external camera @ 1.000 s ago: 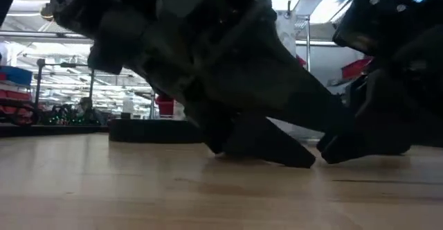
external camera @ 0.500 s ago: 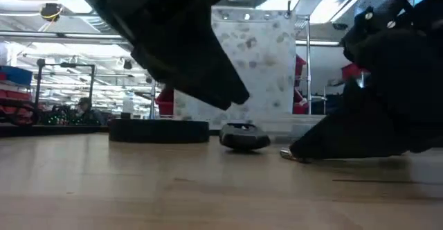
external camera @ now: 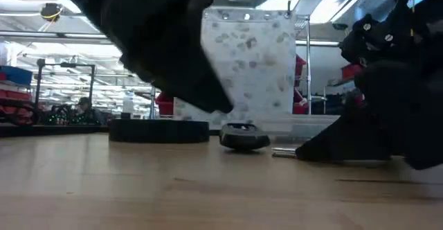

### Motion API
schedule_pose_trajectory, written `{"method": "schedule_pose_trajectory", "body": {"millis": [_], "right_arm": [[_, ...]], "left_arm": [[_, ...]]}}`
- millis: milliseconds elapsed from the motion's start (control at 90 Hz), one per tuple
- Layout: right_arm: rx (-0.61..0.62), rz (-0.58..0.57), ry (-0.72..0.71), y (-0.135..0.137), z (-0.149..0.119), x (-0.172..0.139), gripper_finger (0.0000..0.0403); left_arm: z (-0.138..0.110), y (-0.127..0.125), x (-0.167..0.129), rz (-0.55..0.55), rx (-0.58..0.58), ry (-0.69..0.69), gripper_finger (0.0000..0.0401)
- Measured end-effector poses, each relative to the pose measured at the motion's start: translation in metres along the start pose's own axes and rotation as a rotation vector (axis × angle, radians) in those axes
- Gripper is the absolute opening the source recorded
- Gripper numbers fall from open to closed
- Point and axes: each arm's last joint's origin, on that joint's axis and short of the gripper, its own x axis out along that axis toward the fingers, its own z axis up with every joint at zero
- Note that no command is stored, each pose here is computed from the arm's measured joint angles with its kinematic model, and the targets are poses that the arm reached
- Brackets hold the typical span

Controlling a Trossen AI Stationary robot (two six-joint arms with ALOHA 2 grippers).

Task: Insert battery
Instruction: Insert the silver battery into the left computer mouse

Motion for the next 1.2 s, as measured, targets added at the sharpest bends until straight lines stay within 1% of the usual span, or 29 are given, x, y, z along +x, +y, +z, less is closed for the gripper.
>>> {"method": "schedule_pose_trajectory", "body": {"millis": [67, 133, 200, 278, 344, 433, 511, 700, 778, 833, 889, 956, 1078, 1200], "right_arm": [[-0.034, 0.015, 0.009, 0.0, 0.005, -0.01, 0.0007], [-0.082, 0.023, 0.03, -0.004, 0.01, -0.023, 0.0005], [-0.099, 0.046, 0.034, -0.004, 0.021, -0.034, 0.0004], [-0.12, 0.025, 0.005, -0.008, 0.033, -0.044, 0.0004], [-0.143, -0.002, -0.009, -0.013, 0.038, -0.047, 0.0003], [-0.146, -0.007, -0.013, -0.016, 0.044, -0.053, 0.0002], [-0.135, -0.004, -0.019, -0.016, 0.048, -0.053, 0.0002], [-0.171, 0.01, 0.025, -0.021, 0.06, -0.044, 0.0002], [-0.215, 0.029, 0.07, -0.022, 0.07, -0.035, 0.0002], [-0.263, 0.045, 0.096, -0.023, 0.078, -0.028, 0.0002], [-0.306, 0.065, 0.123, -0.025, 0.087, -0.019, 0.0002], [-0.361, 0.079, 0.149, -0.028, 0.096, -0.01, 0.0002], [-0.451, 0.038, 0.176, -0.036, 0.112, 0.001, 0.0002], [-0.489, -0.031, 0.285, -0.052, 0.119, 0.009, 0.0002]], "left_arm": [[-0.005, 0.008, 0.005, 0.039, -0.019, 0.07, 0.0354], [-0.009, 0.015, 0.014, 0.034, -0.052, 0.128, 0.0354], [-0.011, 0.017, 0.023, 0.013, -0.071, 0.146, 0.0354], [-0.009, 0.015, 0.034, -0.017, -0.067, 0.104, 0.0354], [-0.006, 0.011, 0.043, -0.071, -0.066, 0.053, 0.0354], [-0.003, 0.004, 0.05, -0.144, -0.075, -0.015, 0.0354], [-0.002, -0.003, 0.049, -0.202, -0.094, -0.042, 0.0354], [-0.011, -0.021, 0.035, -0.245, -0.112, -0.027, 0.0354], [-0.017, -0.025, 0.026, -0.222, -0.094, -0.007, 0.0354], [-0.021, -0.027, 0.022, -0.178, -0.08, -0.002, 0.0354], [-0.024, -0.027, 0.021, -0.137, -0.068, 0.0, 0.0354], [-0.024, -0.024, 0.022, -0.114, -0.073, -0.003, 0.0354], [-0.021, -0.019, 0.026, -0.087, -0.082, -0.009, 0.0354], [-0.021, -0.014, 0.028, -0.038, -0.074, -0.013, 0.0354]]}}
